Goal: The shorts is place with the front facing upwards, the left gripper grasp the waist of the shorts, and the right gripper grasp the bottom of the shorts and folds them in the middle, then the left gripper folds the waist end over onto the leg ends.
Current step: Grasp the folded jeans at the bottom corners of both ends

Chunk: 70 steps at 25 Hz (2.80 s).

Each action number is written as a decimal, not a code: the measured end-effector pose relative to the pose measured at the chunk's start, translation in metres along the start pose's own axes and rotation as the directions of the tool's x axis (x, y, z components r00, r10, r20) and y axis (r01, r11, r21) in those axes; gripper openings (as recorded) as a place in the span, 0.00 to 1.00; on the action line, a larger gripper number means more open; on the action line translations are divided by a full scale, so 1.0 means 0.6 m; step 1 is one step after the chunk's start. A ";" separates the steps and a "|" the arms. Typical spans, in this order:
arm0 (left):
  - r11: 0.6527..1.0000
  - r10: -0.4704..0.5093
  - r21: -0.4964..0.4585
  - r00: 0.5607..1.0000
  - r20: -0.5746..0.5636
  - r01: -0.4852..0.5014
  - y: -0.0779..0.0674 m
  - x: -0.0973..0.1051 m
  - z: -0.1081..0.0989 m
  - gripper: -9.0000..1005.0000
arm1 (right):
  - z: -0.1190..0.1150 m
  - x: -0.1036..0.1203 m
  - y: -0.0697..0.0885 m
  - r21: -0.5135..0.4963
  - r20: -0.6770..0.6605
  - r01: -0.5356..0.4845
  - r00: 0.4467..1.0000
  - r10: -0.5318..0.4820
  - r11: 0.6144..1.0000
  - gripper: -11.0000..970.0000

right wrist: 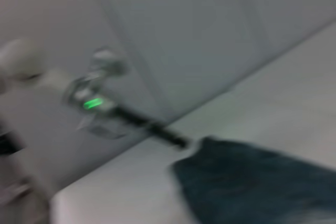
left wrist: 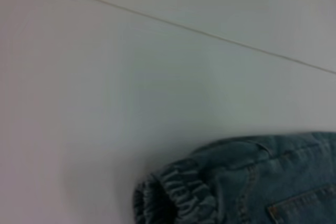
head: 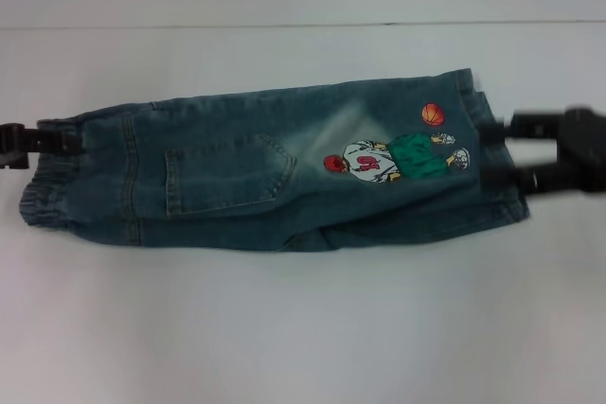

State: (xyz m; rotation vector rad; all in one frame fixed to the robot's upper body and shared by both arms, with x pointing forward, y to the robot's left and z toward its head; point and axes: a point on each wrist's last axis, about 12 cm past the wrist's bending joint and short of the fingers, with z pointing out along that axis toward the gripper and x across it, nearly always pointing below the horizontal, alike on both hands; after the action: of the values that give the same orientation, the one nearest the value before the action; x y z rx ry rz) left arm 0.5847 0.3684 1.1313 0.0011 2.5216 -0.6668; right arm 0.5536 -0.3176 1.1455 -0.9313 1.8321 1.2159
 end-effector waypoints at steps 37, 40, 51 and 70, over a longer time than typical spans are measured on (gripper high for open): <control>0.996 -0.086 -0.026 0.972 -0.219 0.082 -0.009 0.026 0.040 0.79 | 0.061 0.024 0.002 -0.047 -0.131 0.010 0.991 -0.016 0.999 0.92; 0.997 -0.081 -0.027 0.975 -0.209 0.077 -0.011 0.023 0.040 0.74 | 0.061 0.024 0.001 -0.041 -0.133 0.010 0.991 -0.015 0.999 0.92; 0.997 -0.073 -0.033 0.980 -0.184 0.068 -0.008 0.015 0.038 0.27 | 0.066 0.025 -0.002 -0.028 -0.133 0.012 0.991 -0.015 1.000 0.92; 0.999 -0.001 0.045 0.984 -0.179 0.010 -0.022 0.012 0.037 0.06 | 0.069 0.022 -0.009 0.004 -0.135 0.021 0.991 -0.020 1.000 0.92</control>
State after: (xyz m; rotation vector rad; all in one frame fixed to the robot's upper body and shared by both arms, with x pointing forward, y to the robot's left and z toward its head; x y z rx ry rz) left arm 0.5875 0.3457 1.1172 0.0737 2.6779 -0.7569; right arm 0.5598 -0.2823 1.1200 -1.0492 1.9249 1.1594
